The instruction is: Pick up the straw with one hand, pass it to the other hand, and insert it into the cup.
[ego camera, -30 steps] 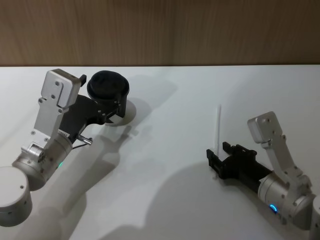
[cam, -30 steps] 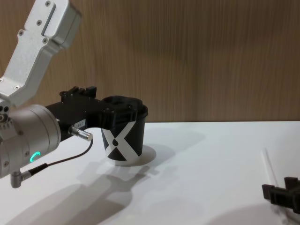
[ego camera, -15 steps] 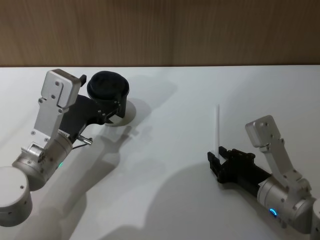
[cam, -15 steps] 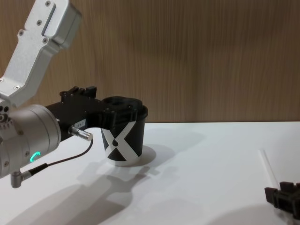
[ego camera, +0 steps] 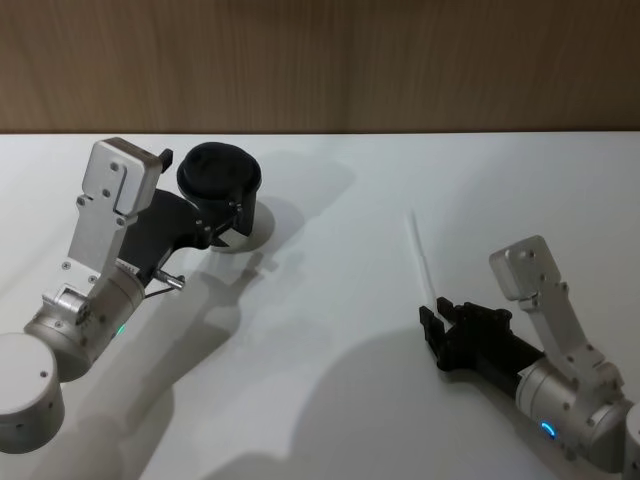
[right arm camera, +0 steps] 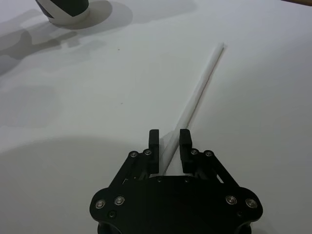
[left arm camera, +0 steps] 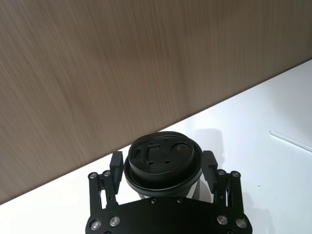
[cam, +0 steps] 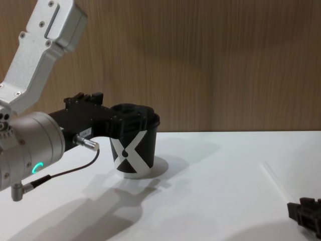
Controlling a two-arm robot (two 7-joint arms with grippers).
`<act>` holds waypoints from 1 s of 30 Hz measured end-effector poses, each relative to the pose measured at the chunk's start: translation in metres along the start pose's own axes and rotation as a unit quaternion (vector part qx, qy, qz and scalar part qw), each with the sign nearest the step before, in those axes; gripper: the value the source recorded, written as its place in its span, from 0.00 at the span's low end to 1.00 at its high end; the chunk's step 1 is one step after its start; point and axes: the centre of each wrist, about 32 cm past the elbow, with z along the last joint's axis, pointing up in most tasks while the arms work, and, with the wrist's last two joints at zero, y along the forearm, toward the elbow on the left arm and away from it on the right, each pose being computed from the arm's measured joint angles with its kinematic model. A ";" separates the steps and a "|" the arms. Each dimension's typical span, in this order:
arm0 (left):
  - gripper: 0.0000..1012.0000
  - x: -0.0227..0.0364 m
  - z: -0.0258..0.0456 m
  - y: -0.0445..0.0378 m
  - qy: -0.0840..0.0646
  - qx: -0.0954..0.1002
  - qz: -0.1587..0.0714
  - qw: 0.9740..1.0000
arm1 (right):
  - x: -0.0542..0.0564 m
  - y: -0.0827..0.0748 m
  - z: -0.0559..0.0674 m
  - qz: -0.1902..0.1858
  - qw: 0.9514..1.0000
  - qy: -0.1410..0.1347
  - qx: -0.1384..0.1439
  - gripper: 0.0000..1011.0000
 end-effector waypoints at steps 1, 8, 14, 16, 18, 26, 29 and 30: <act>0.99 0.0000 0.0000 0.0000 0.000 0.000 0.000 1.000 | 0.000 0.000 0.000 -0.001 1.000 0.000 0.000 0.24; 0.99 0.0000 0.0000 0.0000 0.000 0.000 0.000 1.000 | 0.000 0.000 -0.001 -0.008 1.000 -0.005 0.002 0.19; 0.99 0.0000 0.0000 0.0000 0.000 0.000 0.000 1.000 | 0.001 0.001 -0.002 -0.016 1.000 -0.009 0.004 0.16; 0.99 0.0000 0.0000 0.0000 0.000 0.000 0.000 1.000 | 0.001 0.001 -0.002 -0.019 1.000 -0.011 0.006 0.15; 0.99 0.0000 0.0000 0.0000 0.000 0.000 0.000 1.000 | 0.001 0.002 -0.003 -0.021 1.000 -0.013 0.008 0.13; 0.99 0.0000 0.0000 0.0000 0.000 0.000 0.000 1.000 | 0.002 0.004 -0.006 -0.036 0.999 -0.023 0.027 0.05; 0.99 0.0000 0.0000 0.0000 0.000 0.000 0.000 1.000 | 0.002 0.004 -0.007 -0.041 0.998 -0.032 0.039 0.03; 0.99 0.0000 0.0000 0.0000 0.000 0.000 0.000 1.000 | 0.002 0.004 -0.007 -0.042 0.998 -0.033 0.042 0.03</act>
